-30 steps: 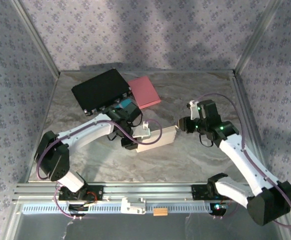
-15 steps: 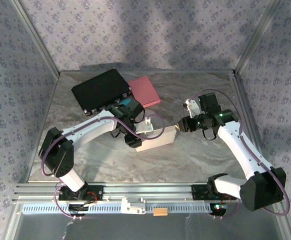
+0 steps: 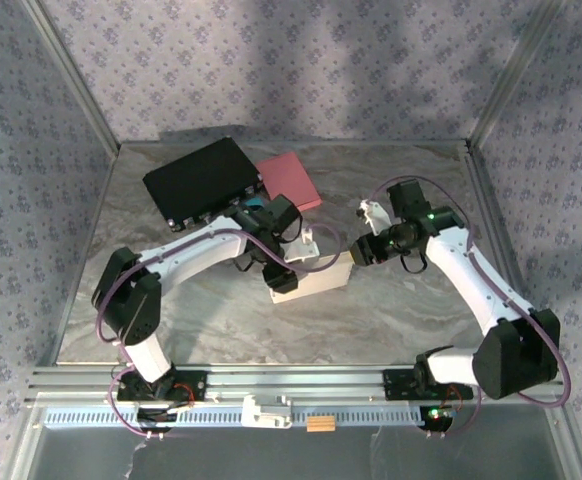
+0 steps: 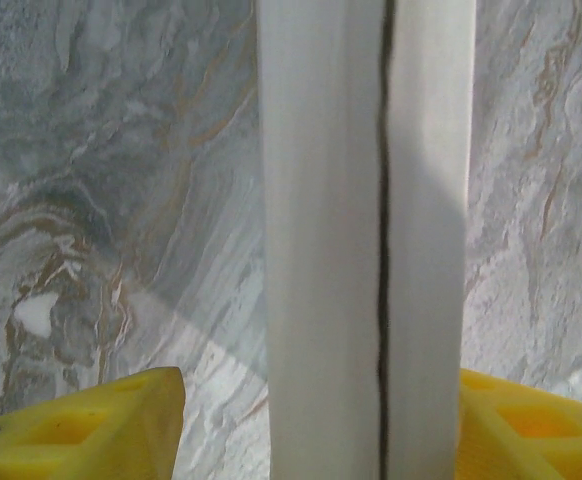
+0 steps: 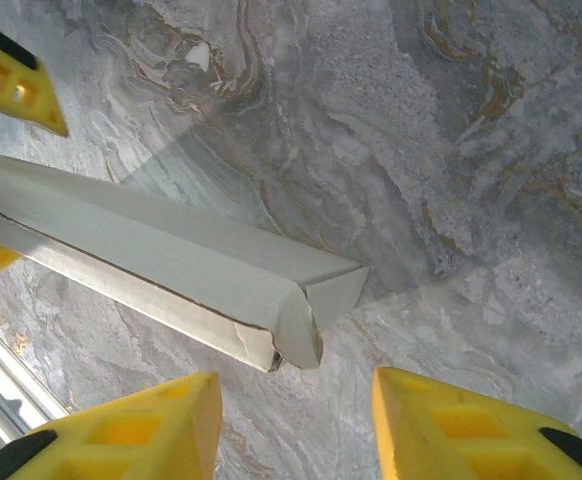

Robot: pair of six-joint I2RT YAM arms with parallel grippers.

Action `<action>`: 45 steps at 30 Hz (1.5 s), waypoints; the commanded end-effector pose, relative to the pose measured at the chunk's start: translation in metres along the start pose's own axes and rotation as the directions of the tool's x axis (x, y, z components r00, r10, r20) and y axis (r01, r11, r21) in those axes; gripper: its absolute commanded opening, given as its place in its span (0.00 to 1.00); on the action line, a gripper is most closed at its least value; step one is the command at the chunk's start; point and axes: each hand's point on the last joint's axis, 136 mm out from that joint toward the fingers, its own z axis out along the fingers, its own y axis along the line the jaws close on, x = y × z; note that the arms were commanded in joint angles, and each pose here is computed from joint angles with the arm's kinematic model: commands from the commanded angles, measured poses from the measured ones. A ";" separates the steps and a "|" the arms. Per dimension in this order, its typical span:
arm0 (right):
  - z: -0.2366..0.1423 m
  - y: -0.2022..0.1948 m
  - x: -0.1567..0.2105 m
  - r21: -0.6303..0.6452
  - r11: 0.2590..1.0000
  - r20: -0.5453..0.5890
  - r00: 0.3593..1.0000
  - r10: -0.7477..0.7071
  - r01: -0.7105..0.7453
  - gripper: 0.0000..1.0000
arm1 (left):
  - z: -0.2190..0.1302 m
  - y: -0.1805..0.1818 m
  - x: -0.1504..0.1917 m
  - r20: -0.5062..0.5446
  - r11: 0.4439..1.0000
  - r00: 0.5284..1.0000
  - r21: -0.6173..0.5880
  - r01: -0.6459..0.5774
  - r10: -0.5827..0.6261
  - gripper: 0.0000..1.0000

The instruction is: Fold the paper box

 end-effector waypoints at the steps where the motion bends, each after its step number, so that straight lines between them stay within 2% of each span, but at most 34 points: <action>1: -0.002 0.004 -0.003 0.002 0.998 -0.022 0.998 -0.059 0.059 0.46 | 0.002 -0.006 -0.017 0.041 0.999 0.999 0.029 0.018 -0.019 0.64; 20: 0.008 -0.011 -0.003 0.075 0.990 -0.069 0.991 -0.111 0.116 0.37 | 0.008 -0.004 -0.019 0.023 0.999 1.000 0.033 0.013 -0.013 0.64; 39: 0.013 -0.004 -0.006 0.070 0.989 -0.089 0.988 -0.127 0.133 0.10 | 0.008 0.001 -0.019 0.015 1.000 1.000 0.018 0.010 -0.010 0.64; 40: 0.007 -0.001 -0.017 0.077 0.987 -0.059 0.989 -0.136 0.141 0.09 | 0.008 0.002 -0.019 0.015 1.000 1.000 0.016 0.012 -0.013 0.64; 45: 0.004 0.002 -0.018 0.077 0.988 -0.065 0.989 -0.131 0.136 0.01 | 0.009 0.003 -0.018 0.010 1.000 1.000 0.012 0.016 -0.016 0.64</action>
